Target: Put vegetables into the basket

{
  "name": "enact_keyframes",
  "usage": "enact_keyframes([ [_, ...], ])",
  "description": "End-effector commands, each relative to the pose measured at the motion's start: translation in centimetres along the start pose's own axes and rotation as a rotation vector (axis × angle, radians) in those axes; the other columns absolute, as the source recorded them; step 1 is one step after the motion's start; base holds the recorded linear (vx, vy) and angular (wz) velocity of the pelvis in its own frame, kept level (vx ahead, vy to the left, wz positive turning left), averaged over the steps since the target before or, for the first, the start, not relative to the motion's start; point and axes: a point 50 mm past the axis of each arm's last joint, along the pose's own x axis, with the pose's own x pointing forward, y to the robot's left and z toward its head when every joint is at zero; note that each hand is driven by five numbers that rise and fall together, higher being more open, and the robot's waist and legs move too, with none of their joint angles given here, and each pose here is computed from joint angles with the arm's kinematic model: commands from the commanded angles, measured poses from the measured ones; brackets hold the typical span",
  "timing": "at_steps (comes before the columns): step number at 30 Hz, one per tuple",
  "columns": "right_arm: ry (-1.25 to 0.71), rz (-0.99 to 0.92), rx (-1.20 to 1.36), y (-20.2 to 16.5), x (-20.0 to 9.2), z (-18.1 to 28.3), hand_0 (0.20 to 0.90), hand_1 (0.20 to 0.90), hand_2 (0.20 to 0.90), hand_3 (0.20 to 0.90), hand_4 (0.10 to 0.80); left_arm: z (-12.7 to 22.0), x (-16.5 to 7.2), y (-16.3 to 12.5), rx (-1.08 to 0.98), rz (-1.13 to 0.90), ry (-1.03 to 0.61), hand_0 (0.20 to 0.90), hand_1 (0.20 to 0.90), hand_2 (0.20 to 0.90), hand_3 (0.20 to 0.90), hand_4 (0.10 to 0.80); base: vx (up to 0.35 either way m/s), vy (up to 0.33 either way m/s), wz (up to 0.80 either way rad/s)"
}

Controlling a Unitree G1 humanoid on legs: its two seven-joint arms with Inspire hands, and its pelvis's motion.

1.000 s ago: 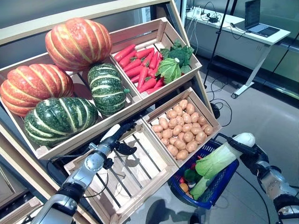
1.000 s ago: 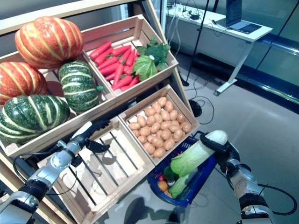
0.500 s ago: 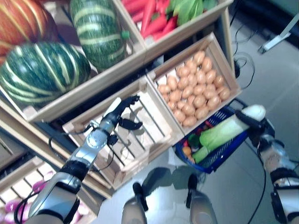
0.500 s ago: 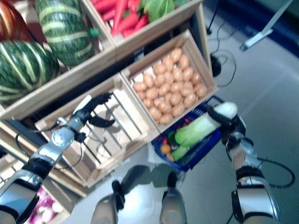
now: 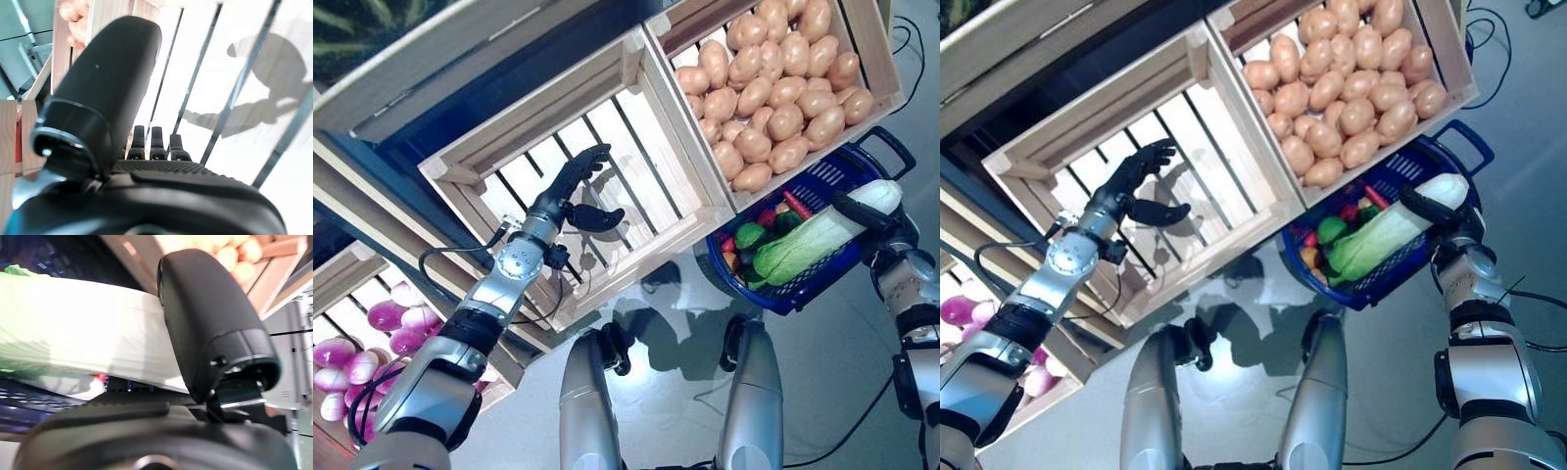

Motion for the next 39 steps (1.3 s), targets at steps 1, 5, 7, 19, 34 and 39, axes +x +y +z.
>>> enact_keyframes([
  [1, -0.187, -0.043, 0.081, -0.4, 0.0, 6.2, 0.300, 0.300, 0.300, 0.300, 0.400, 7.2, 1.9, 1.9, -0.110, 0.079, -0.311, 0.900, 0.900, 0.900, 0.900, 0.800, -0.082, 0.019, 0.04],
  [5, -0.184, -0.038, 0.144, 0.1, 0.1, 6.5, 0.300, 0.300, 0.300, 0.300, 0.400, 8.9, 1.8, 1.5, -0.178, 0.052, -0.379, 0.900, 0.900, 0.900, 0.900, 0.800, -0.117, 0.005, 0.06],
  [7, -0.199, -0.018, 0.200, 0.5, 0.2, 6.9, 0.300, 0.300, 0.300, 0.300, 0.400, 9.4, 1.8, 1.4, -0.184, 0.035, -0.402, 0.900, 0.900, 0.900, 0.900, 0.800, -0.085, -0.006, 0.08],
  [19, -0.222, 0.020, 0.353, 1.1, 0.3, 7.0, 0.900, 0.900, 0.900, 0.900, 0.800, 10.4, 1.7, 1.9, -0.196, -0.030, -0.433, 0.900, 0.900, 0.900, 0.900, 0.800, -0.034, -0.033, 0.05],
  [34, -0.128, -0.179, 0.256, -2.2, -0.2, 4.7, 0.900, 0.900, 0.900, 0.900, 0.800, 9.0, 1.5, 2.2, -0.214, -0.044, -0.381, 0.900, 0.900, 0.900, 0.900, 0.800, 0.001, -0.002, -0.01],
  [39, -0.102, -0.288, 0.194, -3.5, -0.5, 3.9, 0.900, 0.900, 0.900, 0.900, 0.800, 8.0, 1.4, 2.1, -0.241, -0.020, -0.351, 0.900, 0.900, 0.900, 0.900, 0.800, 0.037, 0.028, 0.01],
])
